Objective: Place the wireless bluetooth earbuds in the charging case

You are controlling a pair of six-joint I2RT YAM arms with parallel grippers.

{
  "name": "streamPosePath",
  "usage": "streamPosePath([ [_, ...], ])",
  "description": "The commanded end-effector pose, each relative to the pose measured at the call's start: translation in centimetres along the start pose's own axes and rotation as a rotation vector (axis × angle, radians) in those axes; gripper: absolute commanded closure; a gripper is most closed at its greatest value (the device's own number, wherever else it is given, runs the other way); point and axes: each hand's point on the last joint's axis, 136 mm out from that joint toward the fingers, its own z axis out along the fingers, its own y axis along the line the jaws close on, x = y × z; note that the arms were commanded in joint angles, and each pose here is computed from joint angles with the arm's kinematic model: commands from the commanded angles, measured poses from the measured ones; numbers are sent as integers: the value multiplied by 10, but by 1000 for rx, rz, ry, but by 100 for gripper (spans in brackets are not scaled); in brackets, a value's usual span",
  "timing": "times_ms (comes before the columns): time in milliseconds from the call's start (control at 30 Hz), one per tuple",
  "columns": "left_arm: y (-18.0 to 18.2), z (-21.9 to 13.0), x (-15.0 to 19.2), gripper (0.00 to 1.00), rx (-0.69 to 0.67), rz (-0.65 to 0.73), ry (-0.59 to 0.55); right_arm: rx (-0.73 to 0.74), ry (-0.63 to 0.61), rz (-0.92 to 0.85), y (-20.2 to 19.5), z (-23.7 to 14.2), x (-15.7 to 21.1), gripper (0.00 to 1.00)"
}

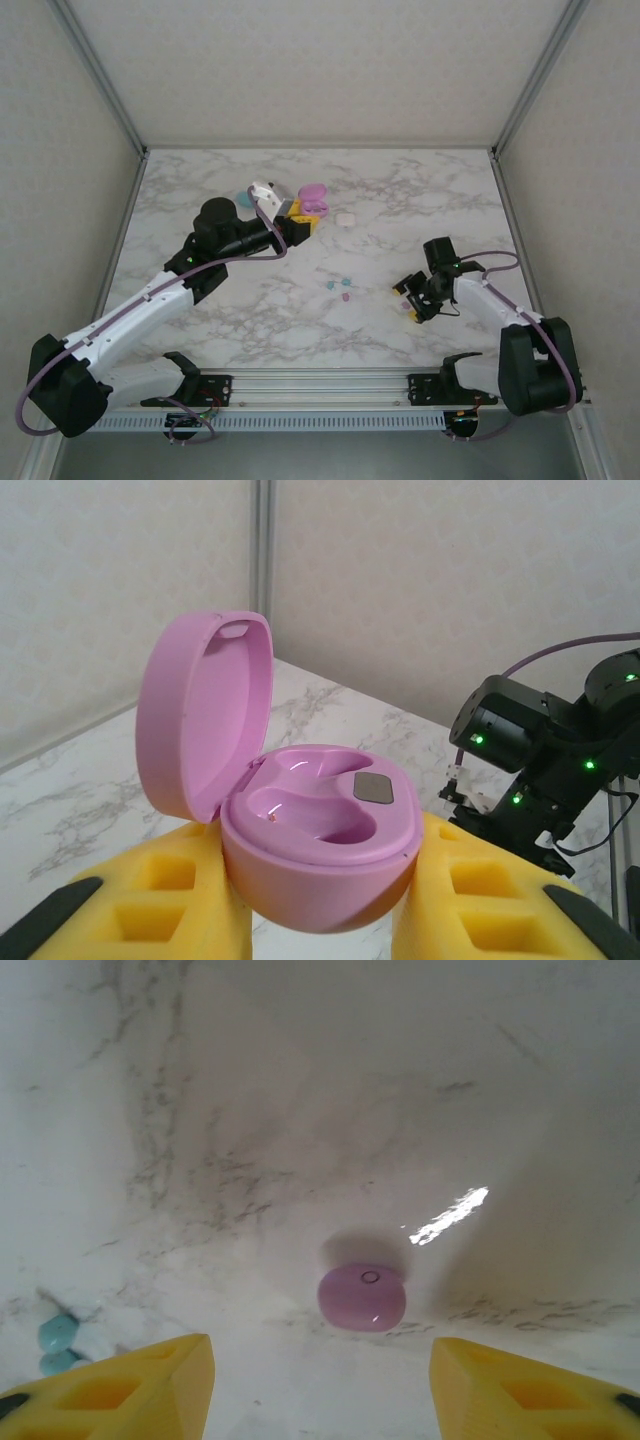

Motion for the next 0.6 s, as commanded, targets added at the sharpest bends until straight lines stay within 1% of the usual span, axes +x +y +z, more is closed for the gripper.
streamPosePath([
  [0,3,-3,-12,84,-15,5,-24,34,-15,-7,0,2,-2,41],
  [133,4,-2,-9,84,-20,8,-11,45,-16,-25,3,5,-5,42],
  [367,4,-4,-9,84,-26,13,-6,59,-64,-54,6,3,-14,49],
  [567,4,-3,-8,84,-24,6,0,61,-70,-81,9,4,-17,51],
])
